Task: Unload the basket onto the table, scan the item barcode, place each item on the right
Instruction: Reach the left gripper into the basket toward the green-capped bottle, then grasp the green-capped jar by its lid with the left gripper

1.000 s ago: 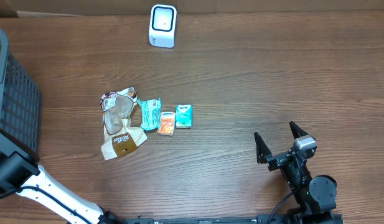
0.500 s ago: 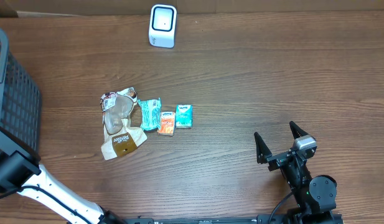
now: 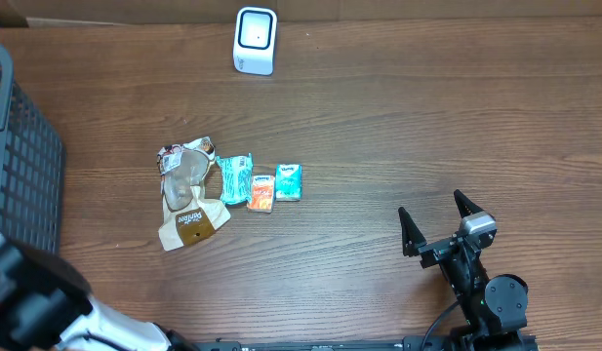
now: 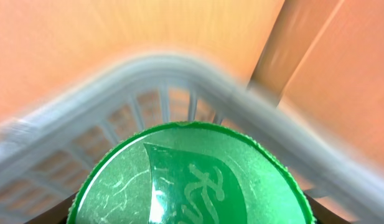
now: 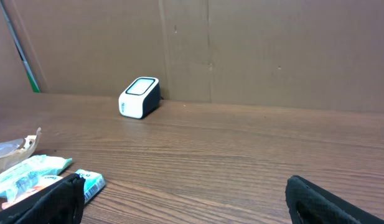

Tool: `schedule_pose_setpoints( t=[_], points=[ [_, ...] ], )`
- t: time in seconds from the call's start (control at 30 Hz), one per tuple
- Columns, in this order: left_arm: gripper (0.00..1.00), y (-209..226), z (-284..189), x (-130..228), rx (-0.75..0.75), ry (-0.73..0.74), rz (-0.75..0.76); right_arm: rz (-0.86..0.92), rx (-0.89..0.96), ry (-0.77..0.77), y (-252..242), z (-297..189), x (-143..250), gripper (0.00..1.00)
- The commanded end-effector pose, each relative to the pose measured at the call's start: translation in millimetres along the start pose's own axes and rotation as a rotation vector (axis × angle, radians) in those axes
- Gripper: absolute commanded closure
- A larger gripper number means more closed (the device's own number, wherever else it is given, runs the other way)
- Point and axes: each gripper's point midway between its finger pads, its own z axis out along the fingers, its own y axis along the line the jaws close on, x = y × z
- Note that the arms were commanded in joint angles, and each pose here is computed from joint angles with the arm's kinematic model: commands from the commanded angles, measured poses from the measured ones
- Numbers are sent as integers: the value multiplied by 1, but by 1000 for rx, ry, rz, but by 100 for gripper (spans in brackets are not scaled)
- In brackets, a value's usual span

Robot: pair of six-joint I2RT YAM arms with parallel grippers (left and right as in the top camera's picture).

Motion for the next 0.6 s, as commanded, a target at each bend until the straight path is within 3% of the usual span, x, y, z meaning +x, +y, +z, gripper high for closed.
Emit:
schedule_pose_setpoints(
  t=[0.0, 0.1, 0.23, 0.43, 0.57],
  points=[
    [30, -7, -76, -59, 36, -170, -153, 2, -2, -2, 0, 0, 2, 0],
    [30, -25, -119, -74, 116, -216, -154, 2, -2, -2, 0, 0, 2, 0],
    [29, -56, -162, -66, 213, -182, -126, 2, -2, -2, 0, 0, 2, 0],
    [27, -120, -199, -11, 401, 26, -52, 2, -2, -2, 0, 0, 2, 0],
    [26, -167, -218, 48, 511, 235, 32, 2, -2, -2, 0, 0, 2, 0]
  ],
)
